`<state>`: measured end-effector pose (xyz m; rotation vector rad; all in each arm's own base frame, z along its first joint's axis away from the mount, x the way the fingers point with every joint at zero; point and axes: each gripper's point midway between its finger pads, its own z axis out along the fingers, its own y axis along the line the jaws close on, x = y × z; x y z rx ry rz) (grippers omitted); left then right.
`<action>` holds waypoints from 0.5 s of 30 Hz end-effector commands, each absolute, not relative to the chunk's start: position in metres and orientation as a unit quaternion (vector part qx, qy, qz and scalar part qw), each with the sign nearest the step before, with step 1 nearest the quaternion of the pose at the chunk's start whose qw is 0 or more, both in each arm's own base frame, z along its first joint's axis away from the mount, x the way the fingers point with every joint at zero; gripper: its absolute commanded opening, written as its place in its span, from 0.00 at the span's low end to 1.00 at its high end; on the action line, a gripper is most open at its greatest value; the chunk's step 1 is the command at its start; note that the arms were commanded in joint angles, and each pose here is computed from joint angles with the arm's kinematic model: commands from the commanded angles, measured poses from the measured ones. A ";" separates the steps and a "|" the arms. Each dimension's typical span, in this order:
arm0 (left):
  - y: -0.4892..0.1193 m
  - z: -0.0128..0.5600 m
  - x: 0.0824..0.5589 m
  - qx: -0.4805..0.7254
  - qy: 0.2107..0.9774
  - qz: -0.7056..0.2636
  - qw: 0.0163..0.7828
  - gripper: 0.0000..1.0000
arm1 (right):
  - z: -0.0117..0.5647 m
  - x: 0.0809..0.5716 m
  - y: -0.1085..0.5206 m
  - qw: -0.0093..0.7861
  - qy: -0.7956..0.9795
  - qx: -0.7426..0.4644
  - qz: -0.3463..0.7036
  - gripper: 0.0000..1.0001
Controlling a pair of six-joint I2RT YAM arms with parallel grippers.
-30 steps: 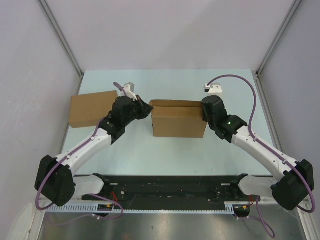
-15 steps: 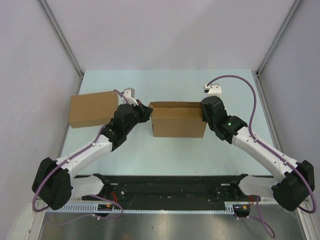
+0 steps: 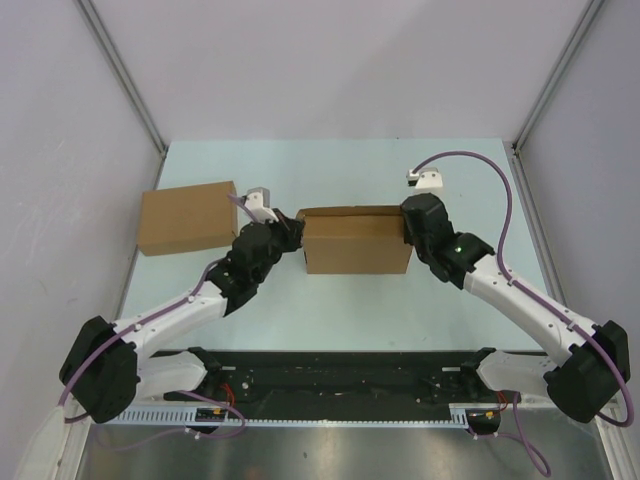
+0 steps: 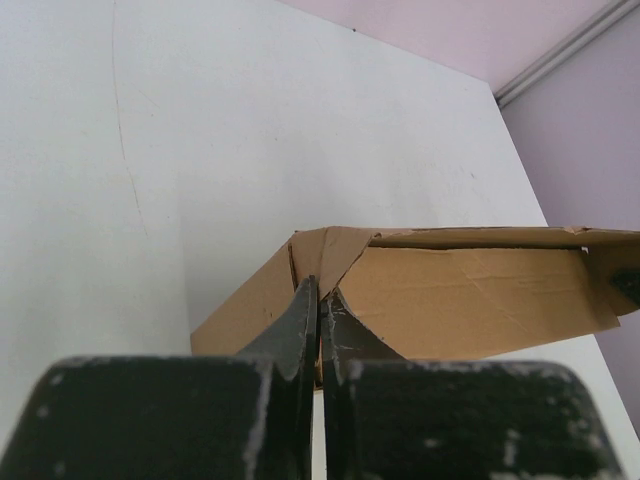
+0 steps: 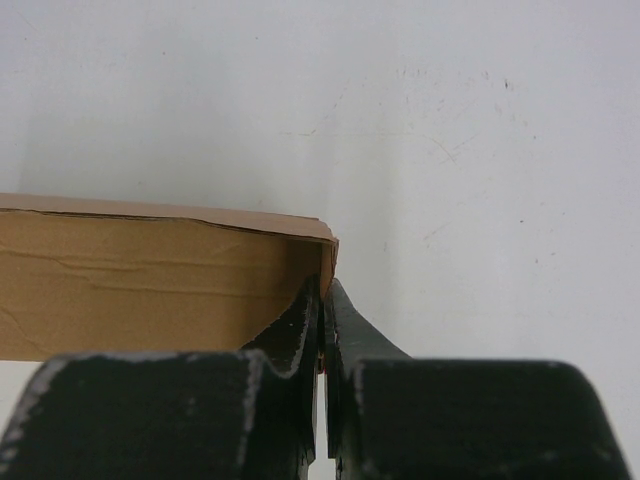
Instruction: Fold the paper box
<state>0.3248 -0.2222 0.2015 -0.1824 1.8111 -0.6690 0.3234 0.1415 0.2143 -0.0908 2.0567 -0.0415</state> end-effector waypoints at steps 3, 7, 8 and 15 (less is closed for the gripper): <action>-0.202 0.147 0.310 -0.066 0.817 -0.181 0.543 0.00 | 0.193 0.308 0.161 0.489 0.870 -0.062 0.030 0.00; -0.201 0.138 0.311 -0.062 0.823 -0.149 0.545 0.00 | 0.187 0.305 0.160 0.486 0.871 -0.058 0.040 0.00; -0.201 0.137 0.310 -0.061 0.825 -0.141 0.545 0.00 | 0.183 0.304 0.157 0.483 0.873 -0.054 0.039 0.00; -0.200 0.131 0.309 -0.048 0.832 -0.089 0.545 0.00 | 0.192 0.304 0.147 0.494 0.867 -0.036 0.049 0.28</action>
